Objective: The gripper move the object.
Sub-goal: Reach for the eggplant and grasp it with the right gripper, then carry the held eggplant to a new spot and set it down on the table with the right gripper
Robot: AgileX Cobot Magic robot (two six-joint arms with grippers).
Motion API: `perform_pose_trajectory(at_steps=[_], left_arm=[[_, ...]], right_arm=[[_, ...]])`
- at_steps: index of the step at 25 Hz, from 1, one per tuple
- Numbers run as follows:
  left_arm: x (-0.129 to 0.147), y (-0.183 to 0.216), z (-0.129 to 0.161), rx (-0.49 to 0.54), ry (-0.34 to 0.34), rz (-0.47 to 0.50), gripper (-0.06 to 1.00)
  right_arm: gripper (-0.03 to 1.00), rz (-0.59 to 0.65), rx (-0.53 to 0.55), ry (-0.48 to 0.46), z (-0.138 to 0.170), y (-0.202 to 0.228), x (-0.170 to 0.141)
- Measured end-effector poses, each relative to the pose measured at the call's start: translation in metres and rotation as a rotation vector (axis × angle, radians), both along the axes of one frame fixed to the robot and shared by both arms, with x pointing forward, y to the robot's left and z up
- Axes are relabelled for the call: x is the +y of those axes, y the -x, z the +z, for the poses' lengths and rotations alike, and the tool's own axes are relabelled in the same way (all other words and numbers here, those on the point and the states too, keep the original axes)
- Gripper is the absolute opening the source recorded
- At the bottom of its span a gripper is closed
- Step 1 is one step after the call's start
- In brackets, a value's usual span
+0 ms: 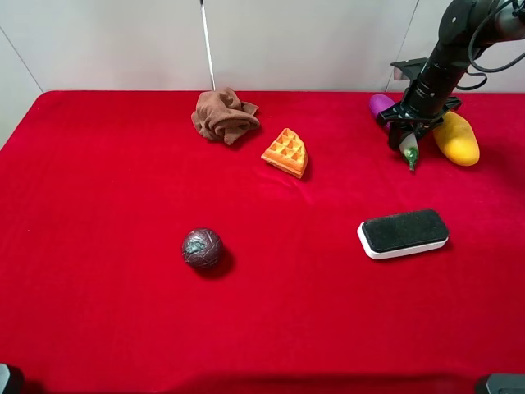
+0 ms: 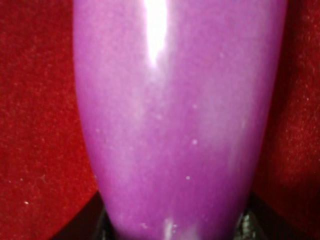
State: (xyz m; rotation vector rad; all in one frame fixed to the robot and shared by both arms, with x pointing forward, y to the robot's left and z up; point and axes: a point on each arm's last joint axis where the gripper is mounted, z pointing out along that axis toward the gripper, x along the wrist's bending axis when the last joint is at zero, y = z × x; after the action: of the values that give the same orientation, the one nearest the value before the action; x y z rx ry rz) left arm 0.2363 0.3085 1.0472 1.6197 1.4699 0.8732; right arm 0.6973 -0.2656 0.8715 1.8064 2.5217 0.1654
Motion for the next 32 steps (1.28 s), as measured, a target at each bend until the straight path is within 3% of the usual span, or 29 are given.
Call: perform_pose_trajectory(at_steps=[19,32], left_arm=[[0.0,0.0,0.0,0.0,0.0,0.0,0.98],[0.0,0.0,0.0,0.0,0.0,0.0,0.98]], right_arm=[[0.32,-0.006,0.005,-0.009,0.001,0.001,0.001],[0.32,-0.027,-0.019,-0.021,0.034,0.004,0.001]])
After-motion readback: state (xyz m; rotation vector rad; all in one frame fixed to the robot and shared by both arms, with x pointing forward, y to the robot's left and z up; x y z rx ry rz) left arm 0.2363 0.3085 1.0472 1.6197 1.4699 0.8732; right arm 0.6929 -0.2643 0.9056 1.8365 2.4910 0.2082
